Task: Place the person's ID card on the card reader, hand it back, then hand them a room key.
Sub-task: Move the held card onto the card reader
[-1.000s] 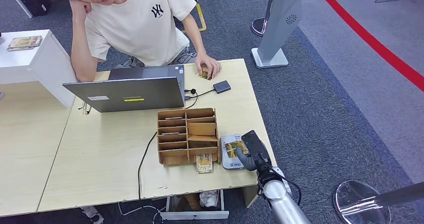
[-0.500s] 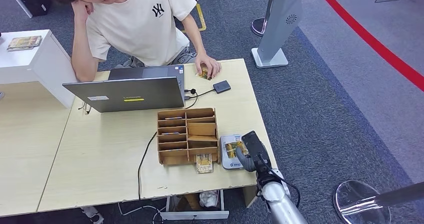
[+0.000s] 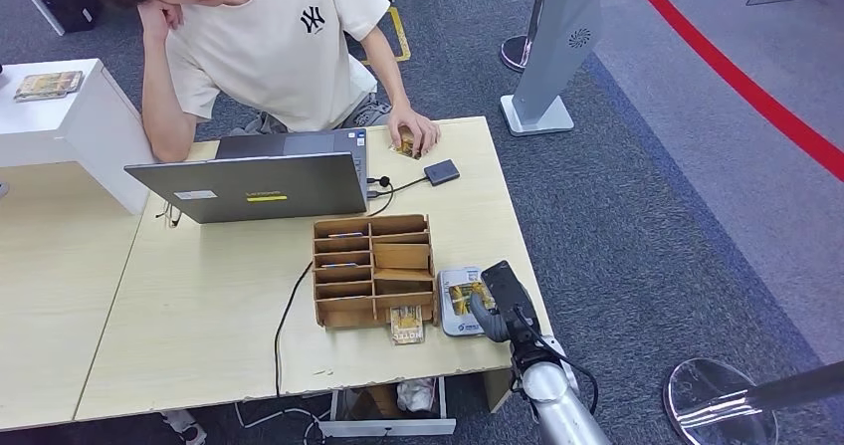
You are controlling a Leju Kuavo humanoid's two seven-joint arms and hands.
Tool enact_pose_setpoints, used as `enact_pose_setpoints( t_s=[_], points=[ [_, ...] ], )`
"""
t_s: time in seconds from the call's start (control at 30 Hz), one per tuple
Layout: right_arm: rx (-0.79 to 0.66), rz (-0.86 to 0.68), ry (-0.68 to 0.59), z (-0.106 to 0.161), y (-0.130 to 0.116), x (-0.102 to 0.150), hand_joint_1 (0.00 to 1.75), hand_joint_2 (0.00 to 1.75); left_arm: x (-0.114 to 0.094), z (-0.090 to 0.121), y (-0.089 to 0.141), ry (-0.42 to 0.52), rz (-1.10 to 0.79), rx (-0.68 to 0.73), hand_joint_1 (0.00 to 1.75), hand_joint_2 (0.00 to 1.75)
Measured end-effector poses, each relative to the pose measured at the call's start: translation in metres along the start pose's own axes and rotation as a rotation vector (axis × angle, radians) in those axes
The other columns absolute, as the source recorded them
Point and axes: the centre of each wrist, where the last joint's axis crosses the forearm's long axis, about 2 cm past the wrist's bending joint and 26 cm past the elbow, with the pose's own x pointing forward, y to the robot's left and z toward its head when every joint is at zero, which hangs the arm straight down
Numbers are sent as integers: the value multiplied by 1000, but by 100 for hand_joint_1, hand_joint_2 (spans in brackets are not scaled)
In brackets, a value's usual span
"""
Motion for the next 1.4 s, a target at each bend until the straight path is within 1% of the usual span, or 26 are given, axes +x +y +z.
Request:
enact_pose_setpoints(
  t_s=[0.2,0.33,0.43,0.67,0.83,0.97,1.23,1.4],
  points=[
    [-6,-24,-35,3,1,1,175,175,-1,0,0,2,7,-3,0,0],
    [-16,-63,-91,7,2,3,175,175,-1,0,0,3,13,-7,0,0],
    [-39,-94,-151,10,3,11,175,175,-1,0,0,4,21,-3,0,0],
    [-118,-154,-298,15,-2,42,175,175,-2,0,0,4,35,11,0,0],
    [-187,-181,-447,23,-10,73,175,175,-2,0,0,0,46,23,0,0],
    [-225,-190,-547,33,-13,91,175,175,-3,0,-1,-3,56,30,0,0],
    [-249,-147,-727,50,-10,128,175,175,-3,0,-1,-3,62,33,0,0],
    [-239,-61,-801,54,-5,146,175,175,-3,0,0,-3,50,35,0,0]
  ],
)
